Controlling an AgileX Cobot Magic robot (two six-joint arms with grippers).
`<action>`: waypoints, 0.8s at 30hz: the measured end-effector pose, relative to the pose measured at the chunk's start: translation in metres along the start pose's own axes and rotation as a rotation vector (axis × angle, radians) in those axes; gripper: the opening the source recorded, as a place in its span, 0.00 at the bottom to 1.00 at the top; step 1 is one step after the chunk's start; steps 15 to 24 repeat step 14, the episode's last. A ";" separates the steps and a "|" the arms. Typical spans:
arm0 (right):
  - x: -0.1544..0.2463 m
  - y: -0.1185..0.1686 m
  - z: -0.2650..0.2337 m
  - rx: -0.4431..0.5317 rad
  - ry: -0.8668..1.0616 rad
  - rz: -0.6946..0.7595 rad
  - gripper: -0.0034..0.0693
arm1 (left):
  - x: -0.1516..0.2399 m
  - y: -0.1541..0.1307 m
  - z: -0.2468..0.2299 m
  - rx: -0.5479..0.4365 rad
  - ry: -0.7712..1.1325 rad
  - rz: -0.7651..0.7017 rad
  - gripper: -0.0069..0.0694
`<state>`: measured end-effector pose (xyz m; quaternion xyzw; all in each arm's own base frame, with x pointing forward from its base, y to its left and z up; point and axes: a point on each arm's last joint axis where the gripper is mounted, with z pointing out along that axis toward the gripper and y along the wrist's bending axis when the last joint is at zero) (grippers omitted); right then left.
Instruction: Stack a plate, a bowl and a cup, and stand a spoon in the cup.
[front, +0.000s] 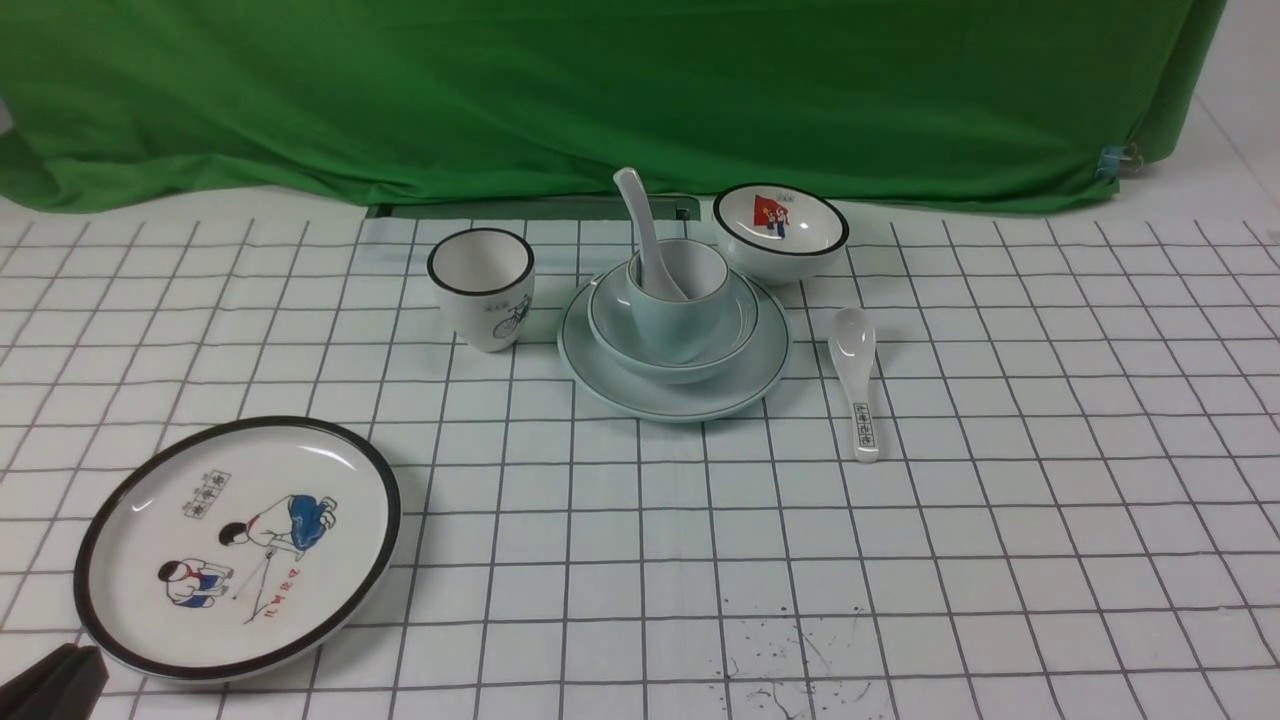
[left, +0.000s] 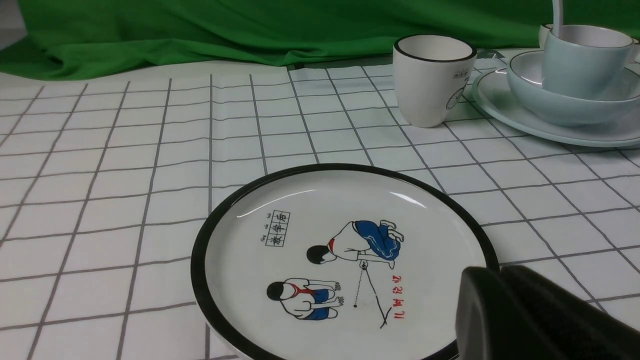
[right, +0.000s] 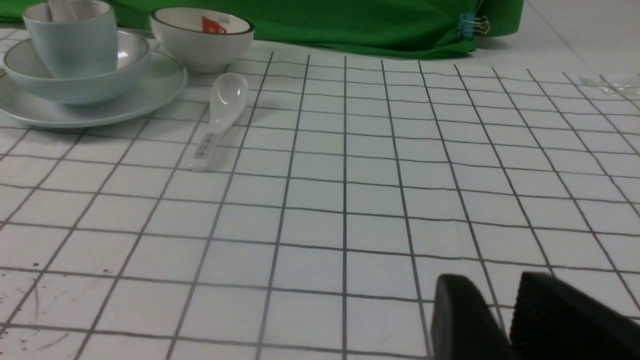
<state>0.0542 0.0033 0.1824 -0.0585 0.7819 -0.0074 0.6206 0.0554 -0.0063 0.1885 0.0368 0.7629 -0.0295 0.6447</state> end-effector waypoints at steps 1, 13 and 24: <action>0.000 0.000 0.000 0.000 0.000 0.000 0.34 | 0.000 0.000 0.000 0.000 0.000 0.000 0.05; 0.000 0.000 0.000 0.000 -0.001 0.000 0.37 | 0.000 0.000 0.000 0.000 -0.001 0.000 0.05; 0.000 0.000 0.000 0.000 -0.001 0.000 0.37 | 0.000 0.000 0.000 0.000 -0.001 0.000 0.05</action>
